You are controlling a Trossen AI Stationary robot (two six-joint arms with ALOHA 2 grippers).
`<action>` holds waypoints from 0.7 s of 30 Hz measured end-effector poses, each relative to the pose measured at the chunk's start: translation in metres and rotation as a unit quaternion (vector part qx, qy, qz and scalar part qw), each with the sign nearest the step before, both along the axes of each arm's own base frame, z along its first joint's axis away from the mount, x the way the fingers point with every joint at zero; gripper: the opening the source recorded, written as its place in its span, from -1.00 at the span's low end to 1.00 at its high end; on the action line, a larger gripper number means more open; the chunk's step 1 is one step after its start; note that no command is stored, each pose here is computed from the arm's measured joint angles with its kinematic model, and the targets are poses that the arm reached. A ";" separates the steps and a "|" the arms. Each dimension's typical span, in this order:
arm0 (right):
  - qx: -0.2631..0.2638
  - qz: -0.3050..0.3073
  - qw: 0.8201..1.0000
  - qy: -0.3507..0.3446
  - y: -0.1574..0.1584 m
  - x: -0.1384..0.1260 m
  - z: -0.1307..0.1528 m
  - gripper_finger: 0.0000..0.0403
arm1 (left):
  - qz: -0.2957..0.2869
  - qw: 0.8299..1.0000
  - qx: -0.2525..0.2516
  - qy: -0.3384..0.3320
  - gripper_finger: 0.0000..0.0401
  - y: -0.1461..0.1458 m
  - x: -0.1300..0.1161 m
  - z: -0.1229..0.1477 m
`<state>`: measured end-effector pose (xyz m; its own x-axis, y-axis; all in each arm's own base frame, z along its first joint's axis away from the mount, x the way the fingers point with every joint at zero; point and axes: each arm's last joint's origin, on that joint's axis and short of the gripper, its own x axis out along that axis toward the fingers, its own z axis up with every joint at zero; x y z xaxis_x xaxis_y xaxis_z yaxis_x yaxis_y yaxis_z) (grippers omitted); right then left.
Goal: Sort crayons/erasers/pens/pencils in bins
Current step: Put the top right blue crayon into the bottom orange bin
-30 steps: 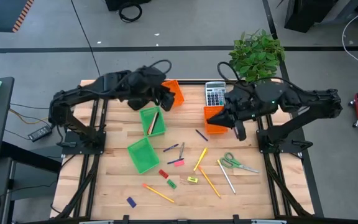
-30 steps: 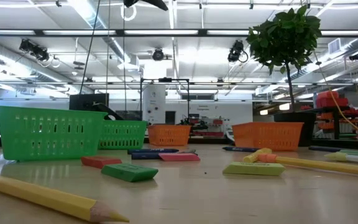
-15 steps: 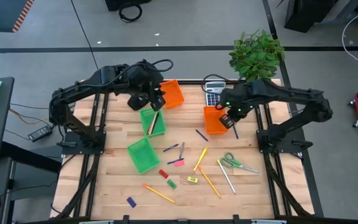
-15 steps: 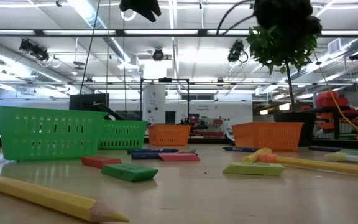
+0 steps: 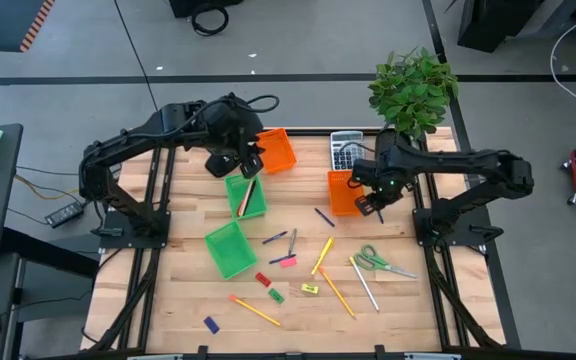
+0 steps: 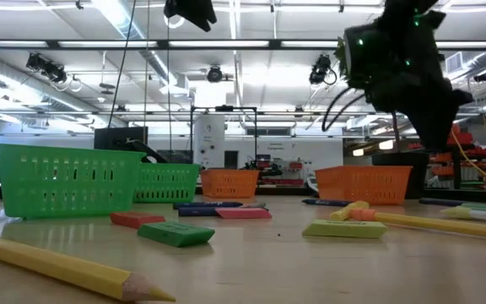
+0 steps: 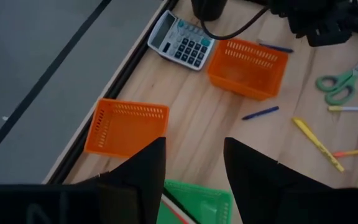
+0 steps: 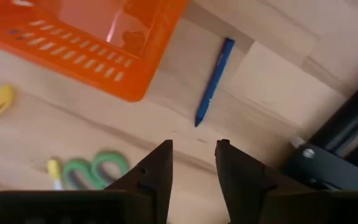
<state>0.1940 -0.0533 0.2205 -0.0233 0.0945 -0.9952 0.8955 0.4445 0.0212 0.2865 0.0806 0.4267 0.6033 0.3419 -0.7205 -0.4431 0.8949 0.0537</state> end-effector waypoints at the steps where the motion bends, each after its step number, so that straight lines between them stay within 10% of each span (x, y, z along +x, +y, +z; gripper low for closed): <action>1: 0.000 0.000 1.000 -0.001 0.000 -0.001 -0.006 -0.37 | 0.000 1.000 -0.001 0.004 -0.16 0.000 -0.001 -0.001; 21: -0.008 -0.049 0.999 -0.015 -0.003 -0.029 -0.083 -0.41 | 0.024 0.999 -0.020 0.032 -0.18 0.005 -0.007 -0.005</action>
<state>0.1651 -0.0560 0.1370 0.0147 0.0791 -0.9968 0.9337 0.3555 0.0420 0.2792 0.0852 0.4217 0.5396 0.3390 -0.7706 -0.4823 0.8747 0.0471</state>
